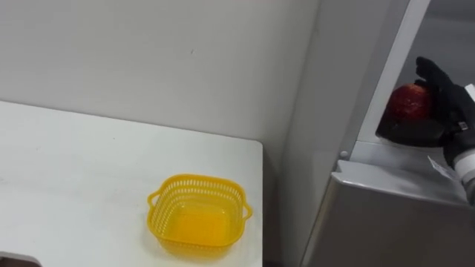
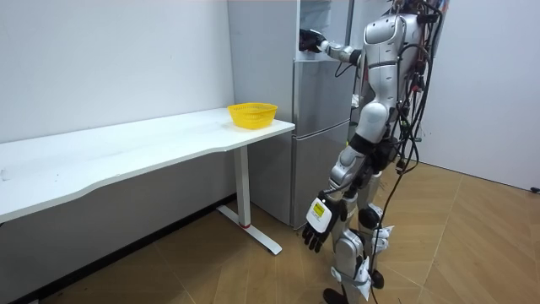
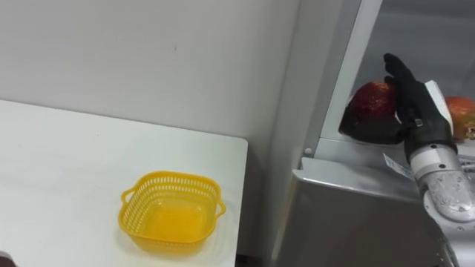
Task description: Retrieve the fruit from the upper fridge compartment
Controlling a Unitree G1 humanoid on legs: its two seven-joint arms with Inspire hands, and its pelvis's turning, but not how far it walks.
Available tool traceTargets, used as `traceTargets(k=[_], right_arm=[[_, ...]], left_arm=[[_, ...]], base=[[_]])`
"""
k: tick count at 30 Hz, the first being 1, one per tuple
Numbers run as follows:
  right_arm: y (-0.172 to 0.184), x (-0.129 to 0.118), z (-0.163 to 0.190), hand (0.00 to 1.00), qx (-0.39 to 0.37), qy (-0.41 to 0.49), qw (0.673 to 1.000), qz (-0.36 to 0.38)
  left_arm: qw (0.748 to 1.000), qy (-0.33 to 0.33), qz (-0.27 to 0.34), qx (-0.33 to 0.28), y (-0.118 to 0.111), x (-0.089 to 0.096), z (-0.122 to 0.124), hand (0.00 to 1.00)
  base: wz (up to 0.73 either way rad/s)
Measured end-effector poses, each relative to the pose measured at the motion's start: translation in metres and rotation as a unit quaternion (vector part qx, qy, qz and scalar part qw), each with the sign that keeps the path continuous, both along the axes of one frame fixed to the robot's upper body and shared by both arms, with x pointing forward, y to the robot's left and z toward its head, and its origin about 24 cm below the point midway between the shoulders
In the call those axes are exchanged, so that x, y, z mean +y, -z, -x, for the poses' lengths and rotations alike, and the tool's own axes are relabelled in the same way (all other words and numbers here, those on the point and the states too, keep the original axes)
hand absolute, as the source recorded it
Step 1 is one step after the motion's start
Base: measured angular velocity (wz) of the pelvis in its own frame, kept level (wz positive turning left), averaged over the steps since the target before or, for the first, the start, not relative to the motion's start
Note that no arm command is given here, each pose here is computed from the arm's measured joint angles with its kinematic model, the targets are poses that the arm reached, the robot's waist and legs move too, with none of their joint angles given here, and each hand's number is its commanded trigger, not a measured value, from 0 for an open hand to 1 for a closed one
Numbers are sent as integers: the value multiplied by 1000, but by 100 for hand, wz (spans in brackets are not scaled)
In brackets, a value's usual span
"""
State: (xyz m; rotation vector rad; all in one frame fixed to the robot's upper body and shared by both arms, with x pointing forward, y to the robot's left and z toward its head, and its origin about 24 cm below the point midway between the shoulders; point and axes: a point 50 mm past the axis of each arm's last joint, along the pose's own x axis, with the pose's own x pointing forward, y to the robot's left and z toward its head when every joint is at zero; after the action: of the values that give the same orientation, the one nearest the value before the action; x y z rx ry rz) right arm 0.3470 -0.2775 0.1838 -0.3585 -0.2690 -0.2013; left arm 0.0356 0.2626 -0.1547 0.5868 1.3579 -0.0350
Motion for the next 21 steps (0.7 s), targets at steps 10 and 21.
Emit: traceTargets(k=[10, 21], right_arm=[[1, -1, -8, 100, 21, -1, 1000, -5], [-2, 0, -8, 100, 23, -1, 1000, 5]], left_arm=[[1000, 0, -1, -1, 0, 0, -2, 0], [1000, -3, -4, 5, 0, 1, -1, 0]], base=[[0], [0]])
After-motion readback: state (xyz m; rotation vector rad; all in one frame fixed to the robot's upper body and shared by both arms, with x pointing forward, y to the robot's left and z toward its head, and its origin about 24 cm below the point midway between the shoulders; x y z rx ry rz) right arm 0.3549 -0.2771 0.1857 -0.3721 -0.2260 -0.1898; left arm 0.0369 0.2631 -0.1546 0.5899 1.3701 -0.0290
